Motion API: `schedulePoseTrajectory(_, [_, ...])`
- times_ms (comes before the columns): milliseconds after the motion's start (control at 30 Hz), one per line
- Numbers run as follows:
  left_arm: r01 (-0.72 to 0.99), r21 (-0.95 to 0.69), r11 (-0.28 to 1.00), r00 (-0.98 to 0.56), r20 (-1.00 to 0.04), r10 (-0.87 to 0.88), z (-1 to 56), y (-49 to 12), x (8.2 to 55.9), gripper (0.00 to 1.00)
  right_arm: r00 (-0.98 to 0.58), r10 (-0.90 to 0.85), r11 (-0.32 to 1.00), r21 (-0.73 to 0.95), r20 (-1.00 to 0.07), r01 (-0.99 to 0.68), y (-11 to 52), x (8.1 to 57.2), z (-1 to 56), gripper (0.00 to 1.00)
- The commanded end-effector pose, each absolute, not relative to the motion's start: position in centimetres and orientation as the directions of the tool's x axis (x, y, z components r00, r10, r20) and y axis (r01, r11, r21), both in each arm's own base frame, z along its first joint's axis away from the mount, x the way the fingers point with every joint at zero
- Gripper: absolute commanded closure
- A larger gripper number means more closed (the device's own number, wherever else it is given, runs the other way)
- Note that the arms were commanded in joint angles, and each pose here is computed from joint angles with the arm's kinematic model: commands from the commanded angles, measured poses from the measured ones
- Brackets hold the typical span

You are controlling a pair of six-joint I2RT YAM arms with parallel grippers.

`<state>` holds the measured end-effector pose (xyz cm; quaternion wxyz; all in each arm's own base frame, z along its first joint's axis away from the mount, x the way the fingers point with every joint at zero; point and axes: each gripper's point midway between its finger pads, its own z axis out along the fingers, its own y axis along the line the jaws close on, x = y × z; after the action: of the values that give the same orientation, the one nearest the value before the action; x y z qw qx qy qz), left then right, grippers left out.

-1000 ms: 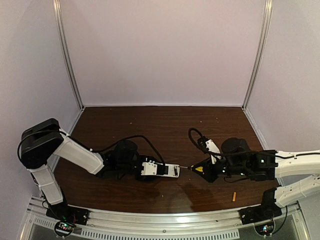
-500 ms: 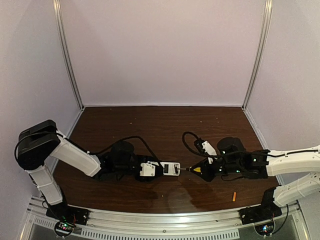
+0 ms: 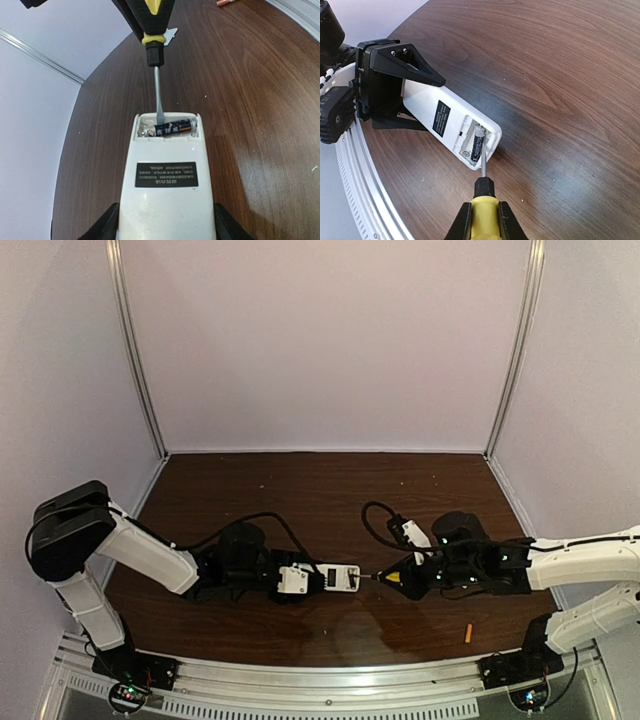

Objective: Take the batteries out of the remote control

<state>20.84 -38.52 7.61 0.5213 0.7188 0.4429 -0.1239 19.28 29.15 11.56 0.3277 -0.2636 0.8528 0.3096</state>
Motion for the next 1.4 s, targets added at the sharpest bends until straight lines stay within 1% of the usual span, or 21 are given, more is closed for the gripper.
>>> schedulePoseTrajectory(0, [0.734,0.678,-0.042,0.623,-0.646,0.441,9.9,-39.1,20.4,1.0,-0.631,-0.238,0.662,0.352,-0.738,-0.661,29.5,19.9,11.8,1.0])
schedulePoseTrajectory(500, [0.734,0.677,-0.058,0.633,-0.65,0.42,10.1,-39.2,19.8,1.0,-0.622,-0.243,0.657,0.346,-0.745,-0.67,29.5,20.3,11.6,1.0])
schedulePoseTrajectory(900, [0.736,0.673,-0.076,0.641,-0.655,0.4,10.3,-39.3,19.2,1.0,-0.601,-0.271,0.619,0.342,-0.752,-0.707,29.6,20.0,11.1,1.0])
schedulePoseTrajectory(1367, [0.731,0.678,-0.082,0.65,-0.654,0.388,10.2,-39.2,18.9,1.0,-0.569,-0.302,0.538,0.356,-0.765,-0.764,30.6,19.1,10.9,1.0])
